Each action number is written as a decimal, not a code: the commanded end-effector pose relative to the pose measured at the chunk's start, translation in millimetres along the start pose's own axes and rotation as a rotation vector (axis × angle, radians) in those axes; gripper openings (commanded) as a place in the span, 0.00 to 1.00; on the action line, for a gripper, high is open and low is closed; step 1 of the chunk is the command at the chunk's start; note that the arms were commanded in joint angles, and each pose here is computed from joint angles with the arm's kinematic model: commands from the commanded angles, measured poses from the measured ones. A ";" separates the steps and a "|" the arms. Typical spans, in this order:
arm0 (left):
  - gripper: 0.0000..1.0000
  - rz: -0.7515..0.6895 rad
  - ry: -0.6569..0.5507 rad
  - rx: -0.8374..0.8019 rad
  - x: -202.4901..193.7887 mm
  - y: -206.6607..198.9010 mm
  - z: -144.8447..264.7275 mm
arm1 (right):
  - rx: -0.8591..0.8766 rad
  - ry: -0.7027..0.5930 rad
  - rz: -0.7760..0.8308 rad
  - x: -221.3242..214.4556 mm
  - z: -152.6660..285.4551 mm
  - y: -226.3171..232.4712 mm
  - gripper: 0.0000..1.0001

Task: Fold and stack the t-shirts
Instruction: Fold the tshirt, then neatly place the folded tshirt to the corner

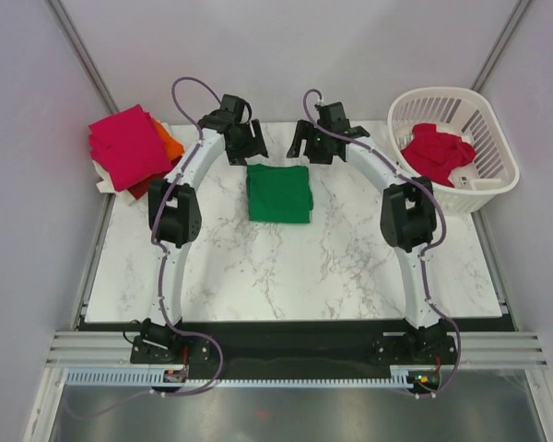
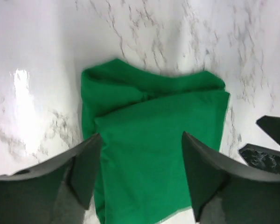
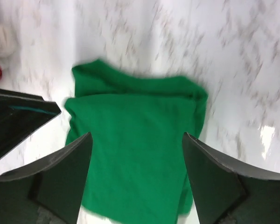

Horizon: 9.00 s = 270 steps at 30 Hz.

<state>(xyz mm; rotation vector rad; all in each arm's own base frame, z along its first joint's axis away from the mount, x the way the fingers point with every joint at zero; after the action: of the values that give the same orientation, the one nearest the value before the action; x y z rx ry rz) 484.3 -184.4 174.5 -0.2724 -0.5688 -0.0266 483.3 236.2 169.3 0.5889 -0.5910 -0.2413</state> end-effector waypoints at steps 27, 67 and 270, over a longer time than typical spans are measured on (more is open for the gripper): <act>0.50 -0.043 0.120 -0.206 -109.5 -3.3 29.9 | 0.203 0.080 0.032 -130.9 117.0 -40.7 0.81; 0.54 -0.038 -0.008 -0.103 -8.0 31.9 -27.3 | 0.151 0.067 0.160 -145.4 204.4 -41.7 0.93; 0.99 -0.413 -0.842 0.195 -186.8 101.8 172.2 | 0.246 0.102 0.324 -188.9 211.0 -26.1 0.98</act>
<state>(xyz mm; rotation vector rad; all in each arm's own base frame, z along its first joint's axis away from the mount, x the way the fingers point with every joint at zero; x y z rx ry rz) 235.6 -52.6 202.5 0.0534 -1.4600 -0.4200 205.1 187.1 199.2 0.6867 -0.5671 0.1423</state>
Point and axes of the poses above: each gripper's point midway between its finger pads, its own z axis back along the fingers, its own y axis along the line the jaws close on, x = y × z, the point moved 7 cm from there along z, back along the fingers, and after that the axes turned 12 degrees about -z, right-handed, at the moved point
